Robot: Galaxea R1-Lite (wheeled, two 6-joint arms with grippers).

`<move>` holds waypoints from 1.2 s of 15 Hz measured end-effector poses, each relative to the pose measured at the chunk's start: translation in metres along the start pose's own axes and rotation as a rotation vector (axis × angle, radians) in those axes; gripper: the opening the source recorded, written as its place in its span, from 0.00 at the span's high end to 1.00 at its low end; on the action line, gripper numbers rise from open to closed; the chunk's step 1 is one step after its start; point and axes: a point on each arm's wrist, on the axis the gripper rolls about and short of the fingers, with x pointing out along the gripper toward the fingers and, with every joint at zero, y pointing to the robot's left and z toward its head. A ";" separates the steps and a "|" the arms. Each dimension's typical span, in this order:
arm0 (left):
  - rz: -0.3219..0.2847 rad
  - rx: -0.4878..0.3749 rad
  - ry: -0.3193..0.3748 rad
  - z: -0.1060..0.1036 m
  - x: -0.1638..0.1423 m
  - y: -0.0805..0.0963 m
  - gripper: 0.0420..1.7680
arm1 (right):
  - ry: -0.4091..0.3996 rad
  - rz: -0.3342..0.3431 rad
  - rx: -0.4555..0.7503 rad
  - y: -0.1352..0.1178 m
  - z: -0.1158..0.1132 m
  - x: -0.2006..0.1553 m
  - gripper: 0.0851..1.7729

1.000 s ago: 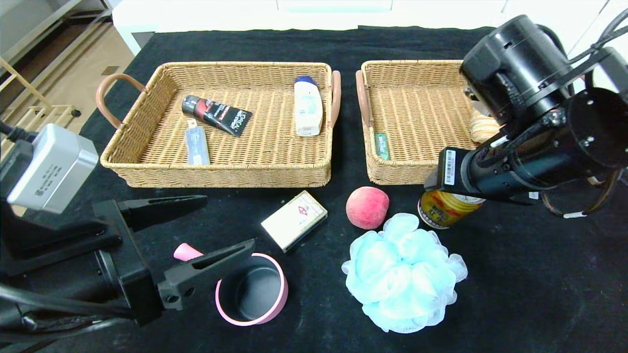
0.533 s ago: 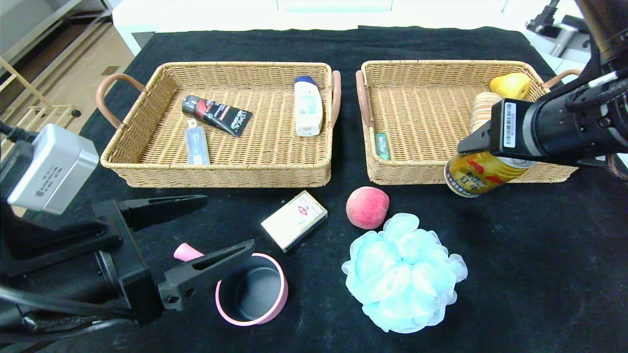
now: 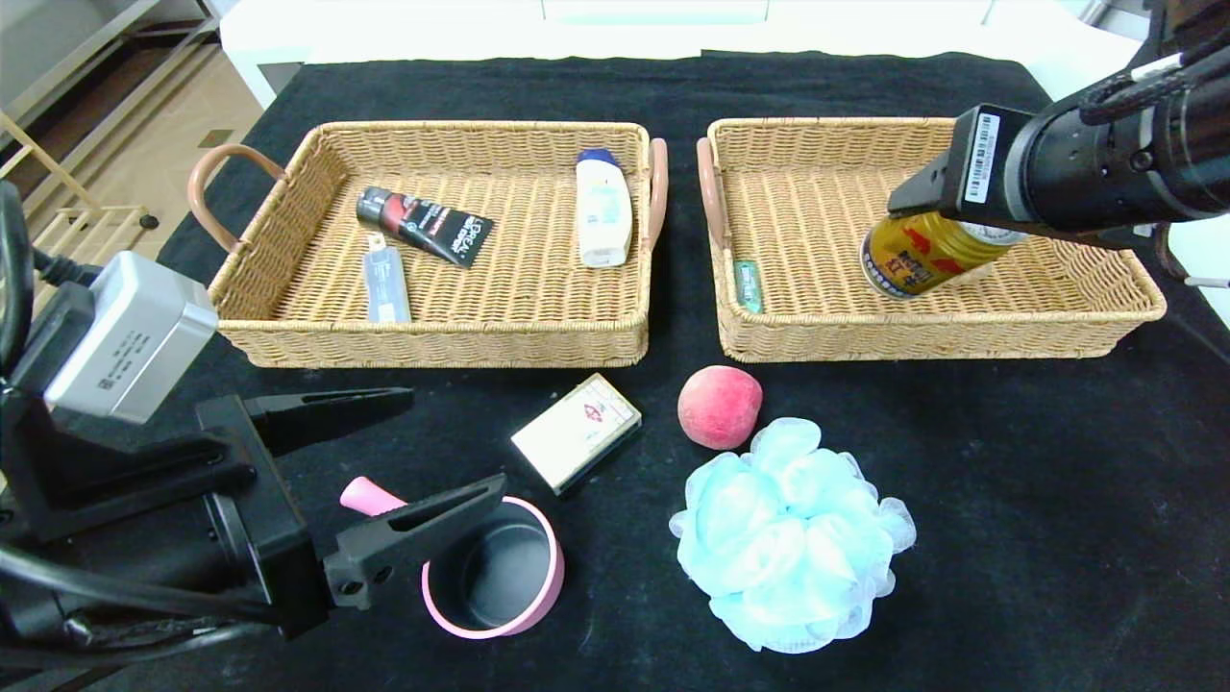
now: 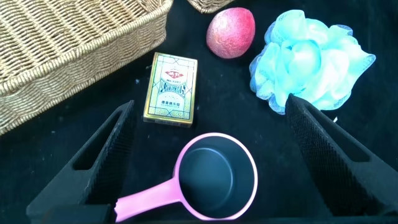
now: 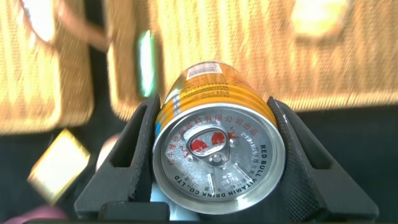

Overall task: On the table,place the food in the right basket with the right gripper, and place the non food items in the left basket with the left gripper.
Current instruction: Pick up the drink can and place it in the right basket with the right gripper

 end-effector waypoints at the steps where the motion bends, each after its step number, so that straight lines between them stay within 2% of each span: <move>1: 0.000 0.000 0.000 0.000 0.000 0.000 0.03 | -0.018 -0.003 -0.004 0.001 0.002 0.007 0.36; 5: 0.001 0.000 -0.002 0.000 0.000 0.000 0.03 | -0.079 0.007 -0.016 0.009 0.005 0.028 0.36; 8: 0.002 0.000 -0.001 0.000 0.000 0.000 0.03 | -0.154 0.020 -0.019 0.015 0.009 0.045 0.36; 14: 0.003 0.000 -0.002 0.001 0.000 0.001 0.03 | -0.273 0.005 -0.001 0.017 0.014 0.089 0.36; 18: 0.004 0.001 -0.005 0.001 0.000 0.001 0.03 | -0.276 -0.026 0.006 0.012 0.009 0.114 0.36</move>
